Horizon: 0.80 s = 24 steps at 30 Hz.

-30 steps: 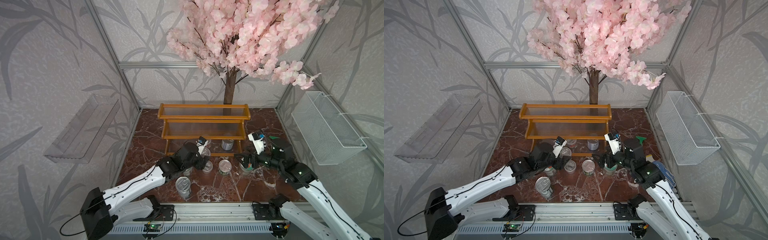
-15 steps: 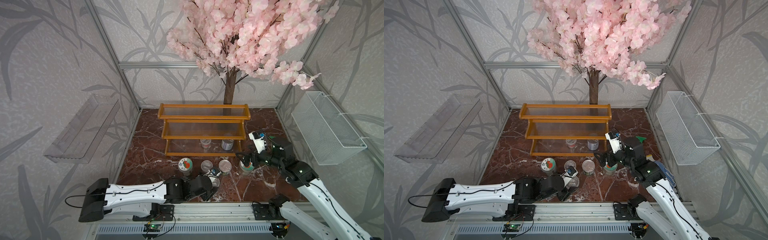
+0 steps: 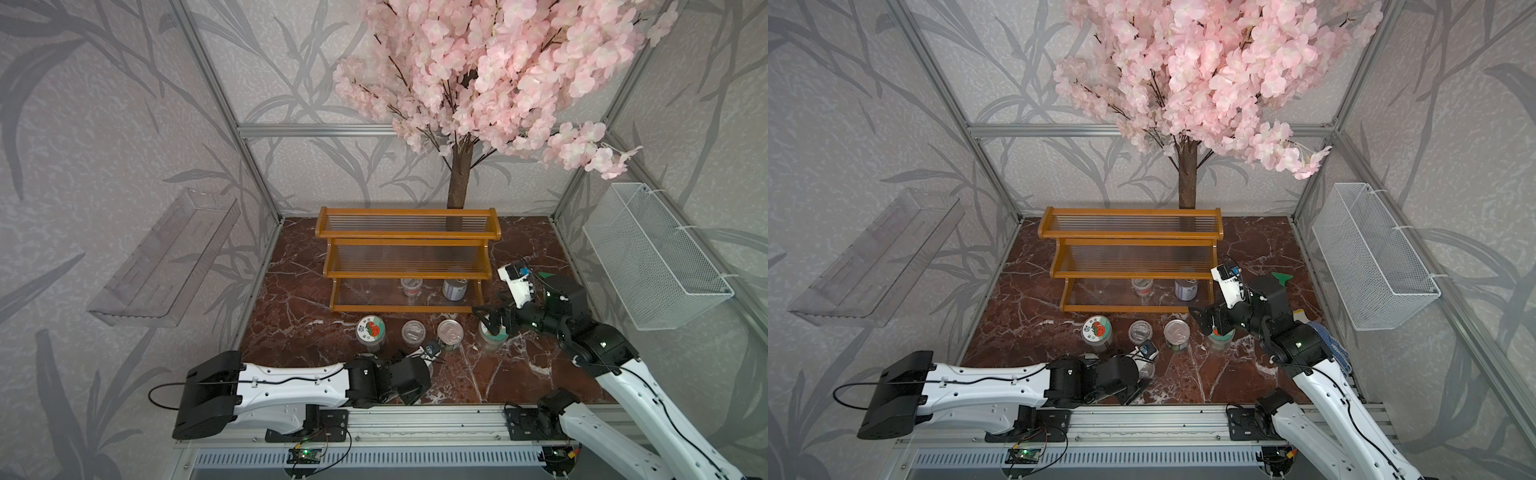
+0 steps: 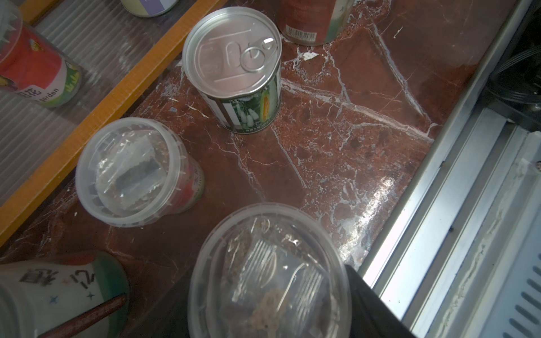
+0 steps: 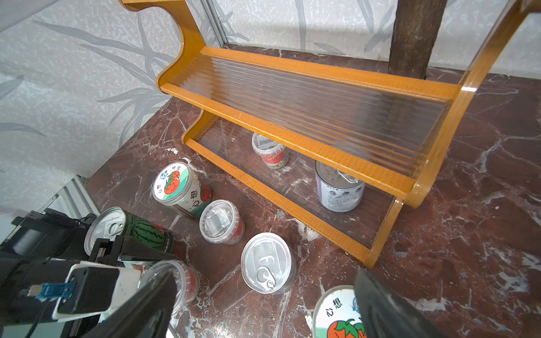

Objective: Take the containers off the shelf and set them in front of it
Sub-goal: Place the container at the center of the board.

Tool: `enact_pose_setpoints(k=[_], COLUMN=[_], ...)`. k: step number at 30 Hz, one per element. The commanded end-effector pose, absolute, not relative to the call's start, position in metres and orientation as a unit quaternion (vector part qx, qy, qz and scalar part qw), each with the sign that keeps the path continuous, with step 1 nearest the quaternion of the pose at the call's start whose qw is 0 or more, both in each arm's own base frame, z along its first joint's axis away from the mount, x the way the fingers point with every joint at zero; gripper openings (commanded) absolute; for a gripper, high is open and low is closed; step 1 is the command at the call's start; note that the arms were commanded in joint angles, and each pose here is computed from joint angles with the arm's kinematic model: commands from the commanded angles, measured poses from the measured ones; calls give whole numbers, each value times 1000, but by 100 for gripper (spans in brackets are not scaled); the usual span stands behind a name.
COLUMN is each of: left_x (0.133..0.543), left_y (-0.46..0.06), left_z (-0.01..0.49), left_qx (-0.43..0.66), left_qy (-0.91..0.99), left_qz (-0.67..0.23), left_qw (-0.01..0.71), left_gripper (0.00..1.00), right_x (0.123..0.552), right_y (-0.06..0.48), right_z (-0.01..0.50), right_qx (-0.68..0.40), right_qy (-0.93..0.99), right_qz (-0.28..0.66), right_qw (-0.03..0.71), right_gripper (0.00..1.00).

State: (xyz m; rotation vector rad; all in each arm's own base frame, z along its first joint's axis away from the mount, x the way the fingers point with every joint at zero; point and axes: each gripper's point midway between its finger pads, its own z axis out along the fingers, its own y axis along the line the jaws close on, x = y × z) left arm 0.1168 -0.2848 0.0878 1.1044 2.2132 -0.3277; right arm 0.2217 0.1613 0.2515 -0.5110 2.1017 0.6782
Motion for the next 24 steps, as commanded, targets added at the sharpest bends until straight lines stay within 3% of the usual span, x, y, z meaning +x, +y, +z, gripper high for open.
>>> enact_pose_setpoints(k=[1,24], left_x=[119,115], left_y=[-282,-281], left_z=[88,79], left_qx=[431,443], left_qy=[838,844], left_qz=[-103,-88], left_qw=[318,289], left_gripper=[70,83], right_x=[222,223], right_y=[160,163], right_z=[262,259], right_qx=[-204,-203], right_qy=[832,832], right_qz=[271,281], right_qw=[438,433], right_gripper=[99,99])
